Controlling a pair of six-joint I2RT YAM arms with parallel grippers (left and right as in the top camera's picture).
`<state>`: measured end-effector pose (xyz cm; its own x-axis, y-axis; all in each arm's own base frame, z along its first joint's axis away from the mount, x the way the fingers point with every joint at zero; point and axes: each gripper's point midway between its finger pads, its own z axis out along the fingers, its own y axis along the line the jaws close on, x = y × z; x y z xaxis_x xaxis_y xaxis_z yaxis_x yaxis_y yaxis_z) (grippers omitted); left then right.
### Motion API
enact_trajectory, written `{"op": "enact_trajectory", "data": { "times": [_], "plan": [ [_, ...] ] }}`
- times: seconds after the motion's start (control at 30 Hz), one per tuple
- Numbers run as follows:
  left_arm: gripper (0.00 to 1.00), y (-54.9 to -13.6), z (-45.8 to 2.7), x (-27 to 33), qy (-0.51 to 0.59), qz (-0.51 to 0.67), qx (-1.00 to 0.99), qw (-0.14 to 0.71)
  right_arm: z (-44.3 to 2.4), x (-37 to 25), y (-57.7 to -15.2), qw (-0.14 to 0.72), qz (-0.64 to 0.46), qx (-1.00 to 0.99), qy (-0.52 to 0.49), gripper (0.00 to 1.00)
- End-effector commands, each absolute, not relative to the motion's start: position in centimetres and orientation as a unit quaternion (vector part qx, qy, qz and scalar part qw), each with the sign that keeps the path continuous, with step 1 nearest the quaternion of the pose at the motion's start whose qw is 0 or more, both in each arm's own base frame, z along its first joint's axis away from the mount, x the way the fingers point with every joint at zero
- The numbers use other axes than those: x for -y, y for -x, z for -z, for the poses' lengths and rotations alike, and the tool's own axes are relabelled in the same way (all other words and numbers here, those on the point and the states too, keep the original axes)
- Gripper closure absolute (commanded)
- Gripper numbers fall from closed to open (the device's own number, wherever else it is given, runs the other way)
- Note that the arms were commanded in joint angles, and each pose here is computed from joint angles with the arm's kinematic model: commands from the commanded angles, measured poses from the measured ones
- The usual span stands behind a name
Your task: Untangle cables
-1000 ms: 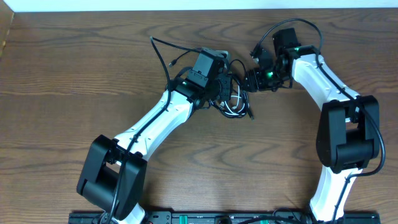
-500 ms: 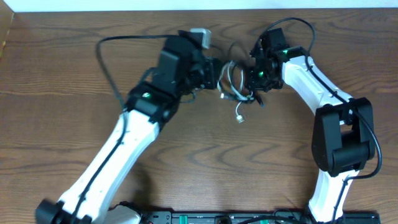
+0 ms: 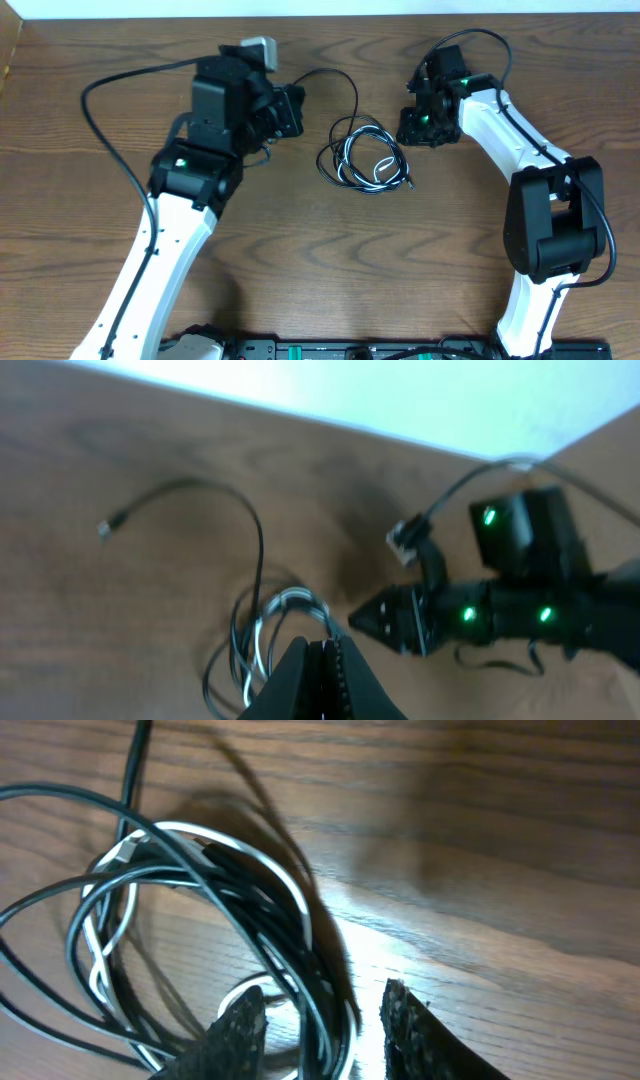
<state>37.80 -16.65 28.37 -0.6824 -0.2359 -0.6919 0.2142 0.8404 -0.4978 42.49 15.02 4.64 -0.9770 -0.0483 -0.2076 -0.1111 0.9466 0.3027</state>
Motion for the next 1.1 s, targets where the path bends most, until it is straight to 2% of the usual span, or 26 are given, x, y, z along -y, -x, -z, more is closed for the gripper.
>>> {"op": "enact_trajectory", "data": {
  "times": [0.0,0.37,0.73,0.9,1.0,1.07],
  "plan": [
    [0.92,-37.8,-25.3,18.2,0.002,0.275,-0.895,0.351,-4.9,-15.4,-41.9,0.095,-0.171,-0.978,0.075,0.63],
    [0.88,-38.5,-21.8,18.7,0.006,0.262,-0.914,0.311,-3.2,-15.0,-41.0,0.096,-0.16,-0.974,0.127,0.66],
    [0.85,-38.4,-21.5,19.1,0.002,0.262,-0.915,0.307,-0.1,-14.7,-40.8,0.121,-0.142,-0.973,0.137,0.74],
    [0.84,-38.3,-21.5,19.1,0.002,0.262,-0.915,0.307,1.0,-11.9,-40.8,0.12,-0.058,-0.985,0.109,0.78],
    [0.83,-38.3,-21.5,19.1,0.002,0.262,-0.915,0.307,1.1,-11.3,-40.8,0.119,-0.044,-0.987,0.102,0.78],
    [0.83,-38.3,-21.5,19.1,0.002,0.262,-0.915,0.307,1.1,-12.0,-40.6,0.115,-0.062,-0.986,0.105,0.91]
  ]
}}
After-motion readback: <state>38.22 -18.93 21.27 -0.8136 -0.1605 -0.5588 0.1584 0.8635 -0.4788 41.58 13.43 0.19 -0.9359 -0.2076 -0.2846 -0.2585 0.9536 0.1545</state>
